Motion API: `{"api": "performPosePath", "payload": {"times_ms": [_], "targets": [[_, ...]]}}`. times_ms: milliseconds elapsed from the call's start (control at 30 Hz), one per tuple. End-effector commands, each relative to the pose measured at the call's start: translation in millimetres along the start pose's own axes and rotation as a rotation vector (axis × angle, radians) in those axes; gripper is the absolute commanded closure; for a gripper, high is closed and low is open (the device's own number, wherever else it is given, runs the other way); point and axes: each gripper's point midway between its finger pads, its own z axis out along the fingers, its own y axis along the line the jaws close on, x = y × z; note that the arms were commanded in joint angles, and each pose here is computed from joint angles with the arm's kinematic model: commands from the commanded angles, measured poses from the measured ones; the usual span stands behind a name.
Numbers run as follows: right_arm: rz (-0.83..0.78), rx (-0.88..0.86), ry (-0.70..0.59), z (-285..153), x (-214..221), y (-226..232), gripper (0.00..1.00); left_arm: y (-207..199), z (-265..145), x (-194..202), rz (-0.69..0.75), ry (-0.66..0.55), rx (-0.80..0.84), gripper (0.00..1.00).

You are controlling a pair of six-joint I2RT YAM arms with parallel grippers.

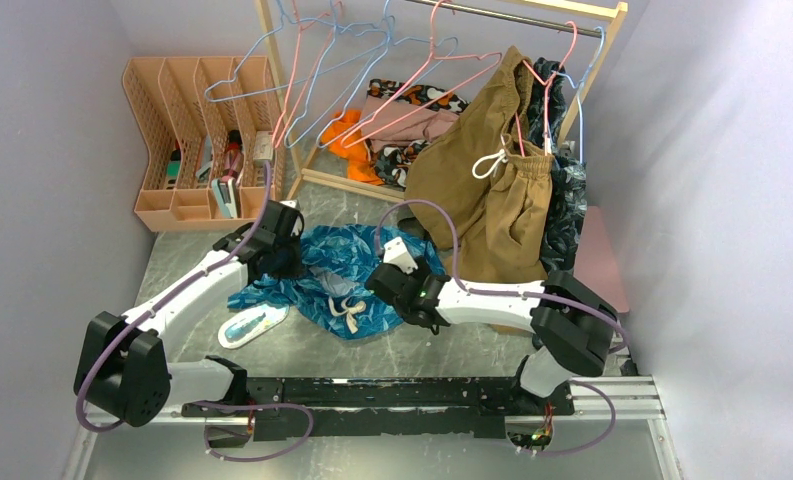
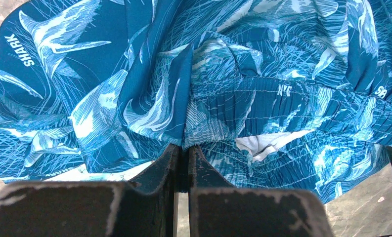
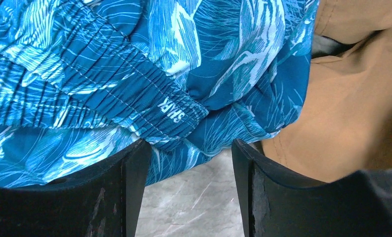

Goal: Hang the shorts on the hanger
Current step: Adjust the shorts at the center of the board.

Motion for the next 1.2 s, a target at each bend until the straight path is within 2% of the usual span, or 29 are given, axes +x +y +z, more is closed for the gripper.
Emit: {"api": "performPosePath", "payload": {"times_ms": [0,600,700,800,1167], "targets": [[0.023,0.063,-0.057,3.3,-17.7,-4.9,0.36,1.4,-5.3,-12.8,0.006,-0.037,-0.007,0.93],[-0.010,-0.001,-0.086,19.0,-20.9,19.9,0.35,-1.8,-4.9,-11.6,0.011,-0.029,0.011,0.93],[-0.005,0.007,-0.094,22.2,-19.5,18.9,0.38,-1.7,-5.2,-10.6,0.013,-0.026,0.013,0.93],[0.007,0.034,-0.092,25.0,-20.2,14.7,0.45,-0.9,-5.7,-10.0,0.015,-0.026,0.010,0.93],[0.081,0.088,-0.122,11.7,-40.9,-11.0,0.89,6.4,-16.7,-11.2,0.020,-0.054,-0.012,0.93]]}}
